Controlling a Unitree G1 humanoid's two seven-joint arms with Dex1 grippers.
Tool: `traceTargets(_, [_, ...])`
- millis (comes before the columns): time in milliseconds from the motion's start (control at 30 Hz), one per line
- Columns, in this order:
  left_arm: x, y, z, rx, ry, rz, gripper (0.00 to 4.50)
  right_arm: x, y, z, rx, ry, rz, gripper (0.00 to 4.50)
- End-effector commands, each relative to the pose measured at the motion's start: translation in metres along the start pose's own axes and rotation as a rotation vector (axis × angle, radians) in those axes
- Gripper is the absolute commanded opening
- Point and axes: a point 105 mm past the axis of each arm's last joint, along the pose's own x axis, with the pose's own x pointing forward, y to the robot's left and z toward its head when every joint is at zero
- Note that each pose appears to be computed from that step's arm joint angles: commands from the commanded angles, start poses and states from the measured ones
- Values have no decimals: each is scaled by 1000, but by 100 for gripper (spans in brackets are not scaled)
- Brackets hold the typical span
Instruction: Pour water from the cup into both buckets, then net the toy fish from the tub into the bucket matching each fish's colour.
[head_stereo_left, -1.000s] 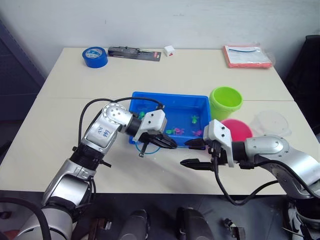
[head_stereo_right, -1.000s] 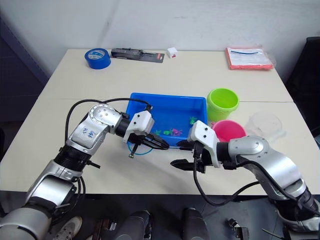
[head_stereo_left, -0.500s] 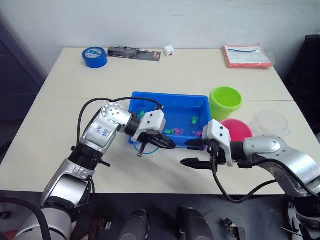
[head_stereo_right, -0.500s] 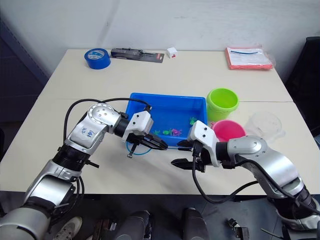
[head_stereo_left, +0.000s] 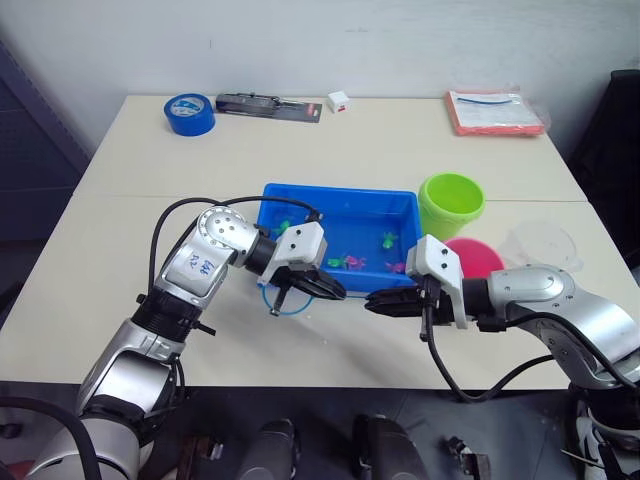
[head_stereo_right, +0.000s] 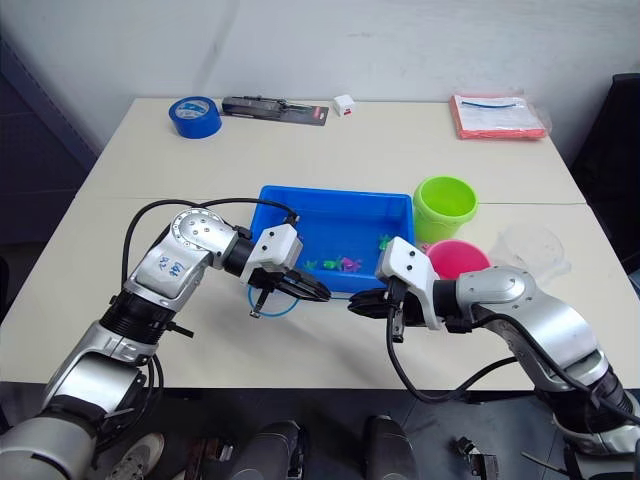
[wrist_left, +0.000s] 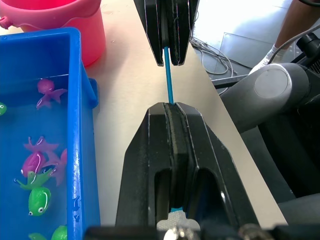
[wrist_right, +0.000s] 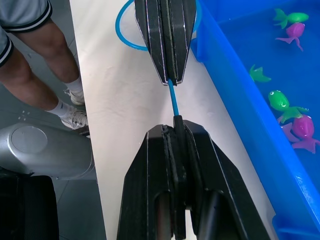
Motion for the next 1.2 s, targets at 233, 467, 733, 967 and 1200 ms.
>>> traceTargets(233, [-1, -1, 4, 45, 8, -1, 0, -10, -1, 8, -44, -10, -19, 80])
traceTargets(467, [-4, 4, 1, -25, 20, 22, 34, -11, 1, 7, -45, -8, -9, 80])
traceTargets(733, [-46, 11, 29, -81, -93, 137, 321, -12, 0, 5, -54, 11, -18, 80])
traceTargets(967, [-118, 22, 59, -194, -237, 377, 326, -15, 1, 2, -47, 12, -24, 80])
traceTargets(1200, [-168, 8, 52, -269, -203, 515, 326, -49, -33, 21, -115, 0, -205, 80])
